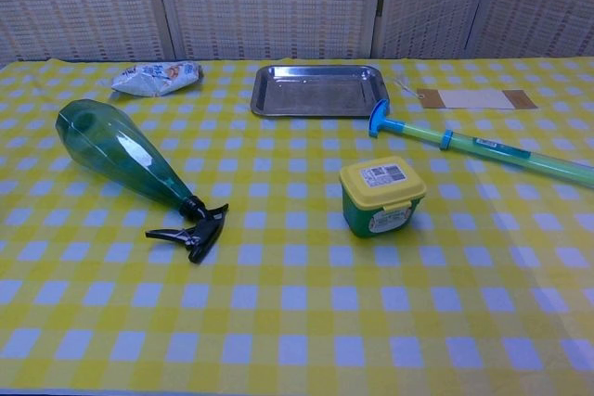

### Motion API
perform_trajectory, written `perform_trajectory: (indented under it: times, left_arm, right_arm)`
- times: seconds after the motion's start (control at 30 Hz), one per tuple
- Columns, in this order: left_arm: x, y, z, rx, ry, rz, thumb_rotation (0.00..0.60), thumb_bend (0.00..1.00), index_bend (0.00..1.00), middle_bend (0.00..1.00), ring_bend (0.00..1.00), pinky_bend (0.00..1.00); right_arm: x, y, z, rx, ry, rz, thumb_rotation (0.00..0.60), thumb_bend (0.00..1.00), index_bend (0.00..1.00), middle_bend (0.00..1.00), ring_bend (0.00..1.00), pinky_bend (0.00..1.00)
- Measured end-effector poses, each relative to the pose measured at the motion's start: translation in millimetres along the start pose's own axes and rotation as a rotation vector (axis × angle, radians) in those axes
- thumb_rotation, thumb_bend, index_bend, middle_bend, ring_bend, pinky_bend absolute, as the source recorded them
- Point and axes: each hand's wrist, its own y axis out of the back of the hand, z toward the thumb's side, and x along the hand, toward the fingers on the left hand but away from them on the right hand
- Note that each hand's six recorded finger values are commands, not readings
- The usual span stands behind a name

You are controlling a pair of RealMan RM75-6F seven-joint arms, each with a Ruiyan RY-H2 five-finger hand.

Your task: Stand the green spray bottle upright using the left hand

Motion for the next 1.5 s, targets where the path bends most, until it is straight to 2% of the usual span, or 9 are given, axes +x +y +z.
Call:
perform_trajectory:
  times: [0.23,0.43,0.53,0.67,0.77,0.87,1.1,1.3,1.5]
  left_arm:
    - [-2.5,1.1,3.5,-0.002,-0.016,-0.001,0.6,0.17,0.02,0.06,0.0,0.0]
    - [0.7,0.8,27.7,0.0,-0.143,-0.006,0.6,0.17,0.0,0.06,0.0,0.0]
    - [5.5,-6.3,47.1,0.049,-0.242,-0.038,0.6,0.17,0.0,0.06,0.0,0.0]
    - [17.1,-17.6,72.7,0.177,-0.359,-0.046,0.6,0.17,0.0,0.05,0.0,0.0]
    - [29.3,-26.3,91.0,0.262,-0.418,-0.038,0.6,0.17,0.0,0.05,0.0,0.0]
    - [41.2,-35.2,107.4,0.286,-0.464,-0.071,0.6,0.16,0.0,0.05,0.0,0.0]
    - [76.8,-52.9,136.6,0.322,-0.53,-0.17,0.6,0.16,0.0,0.05,0.0,0.0]
    - [104.0,-62.8,156.9,0.382,-0.56,-0.155,0.6,0.17,0.0,0.04,0.0,0.0]
    - [128.7,-85.0,177.5,0.492,-0.608,-0.138,0.6,0.17,0.0,0.04,0.0,0.0]
  right_arm:
    - [0.4,-0.4,3.9,-0.002,0.012,-0.001,0.6,0.34,0.0,0.0,0.0,0.0]
    - [1.6,1.9,7.7,-0.007,0.021,-0.015,0.6,0.34,0.0,0.0,0.0,0.0]
    - [1.8,1.0,12.2,-0.004,0.037,-0.017,0.6,0.34,0.0,0.0,0.0,0.0]
    - [1.3,-1.2,13.7,-0.004,0.037,-0.01,0.6,0.34,0.0,0.0,0.0,0.0]
    - [1.2,-0.6,14.8,-0.008,0.043,-0.016,0.6,0.34,0.0,0.0,0.0,0.0]
    - [-0.1,-1.3,13.4,-0.012,0.044,-0.013,0.6,0.34,0.0,0.0,0.0,0.0]
    - [-5.2,-1.9,7.8,-0.024,0.029,-0.002,0.6,0.34,0.0,0.0,0.0,0.0]
    - [-6.6,-0.4,6.0,-0.035,0.025,-0.004,0.6,0.34,0.0,0.0,0.0,0.0]
    - [-8.0,2.2,1.7,-0.045,0.012,-0.008,0.6,0.34,0.0,0.0,0.0,0.0]
